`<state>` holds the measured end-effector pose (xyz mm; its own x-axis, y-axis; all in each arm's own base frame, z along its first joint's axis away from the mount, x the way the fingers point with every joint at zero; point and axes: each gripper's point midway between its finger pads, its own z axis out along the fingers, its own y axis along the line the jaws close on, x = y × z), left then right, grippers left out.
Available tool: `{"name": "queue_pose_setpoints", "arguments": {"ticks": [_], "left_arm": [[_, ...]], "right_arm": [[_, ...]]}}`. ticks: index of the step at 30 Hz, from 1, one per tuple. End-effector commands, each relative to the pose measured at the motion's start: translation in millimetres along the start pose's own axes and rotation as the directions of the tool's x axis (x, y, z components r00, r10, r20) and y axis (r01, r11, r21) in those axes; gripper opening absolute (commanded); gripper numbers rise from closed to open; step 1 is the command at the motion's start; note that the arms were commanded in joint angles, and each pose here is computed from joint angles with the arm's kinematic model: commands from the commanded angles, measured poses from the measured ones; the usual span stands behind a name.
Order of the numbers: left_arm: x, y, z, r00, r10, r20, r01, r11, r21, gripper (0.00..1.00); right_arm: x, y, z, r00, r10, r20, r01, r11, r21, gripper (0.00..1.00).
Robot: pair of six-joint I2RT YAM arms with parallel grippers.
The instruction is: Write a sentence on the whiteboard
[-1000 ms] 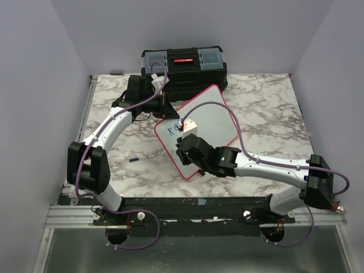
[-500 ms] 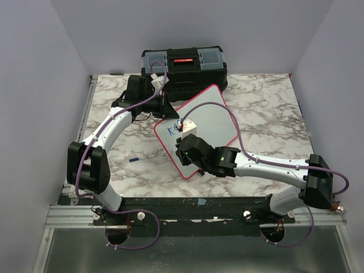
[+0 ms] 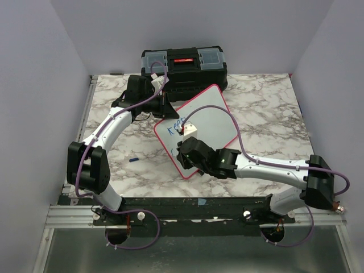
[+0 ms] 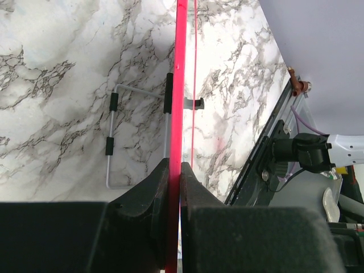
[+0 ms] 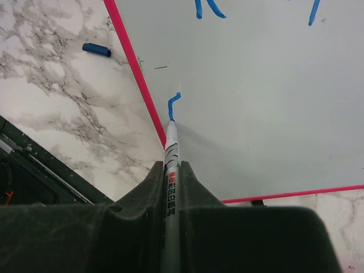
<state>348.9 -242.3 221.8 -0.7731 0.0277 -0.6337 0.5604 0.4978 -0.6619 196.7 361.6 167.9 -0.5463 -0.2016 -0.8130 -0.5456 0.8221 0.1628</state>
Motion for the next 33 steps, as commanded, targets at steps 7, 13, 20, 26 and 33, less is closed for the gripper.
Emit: {"name": "queue_pose_setpoints", "arguments": {"ticks": [7, 13, 20, 26, 33], "left_arm": [[-16.6, -12.4, -5.0, 0.996, 0.065, 0.055, -0.066, 0.998, 0.016, 0.0], [-16.7, -12.7, -5.3, 0.996, 0.066, 0.056, -0.067, 0.998, 0.016, 0.0], [-17.1, -13.0, -5.4, 0.996, 0.068, 0.057, -0.069, 0.997, 0.016, 0.0], [-17.4, -13.6, -5.9, 0.996, 0.07, 0.058, -0.071, 0.997, 0.016, 0.0], [-17.8, -14.8, -6.5, 0.996, 0.073, 0.06, -0.074, 0.997, 0.019, 0.0]], "right_arm": [[7.3, -20.4, -9.0, 1.0, -0.001, -0.008, 0.002, 0.996, 0.095, 0.01], [-17.1, -12.9, -11.8, 0.999, -0.005, 0.039, 0.001, 0.996, 0.088, 0.01], [-51.7, -1.5, -20.6, 0.992, 0.013, 0.122, -0.019, 0.998, 0.052, 0.01], [-66.4, -10.8, -17.1, 0.984, 0.008, 0.177, -0.031, 0.991, 0.13, 0.01], [-67.9, -14.9, -8.4, 0.981, -0.004, 0.192, -0.03, 0.984, 0.176, 0.01]]}}
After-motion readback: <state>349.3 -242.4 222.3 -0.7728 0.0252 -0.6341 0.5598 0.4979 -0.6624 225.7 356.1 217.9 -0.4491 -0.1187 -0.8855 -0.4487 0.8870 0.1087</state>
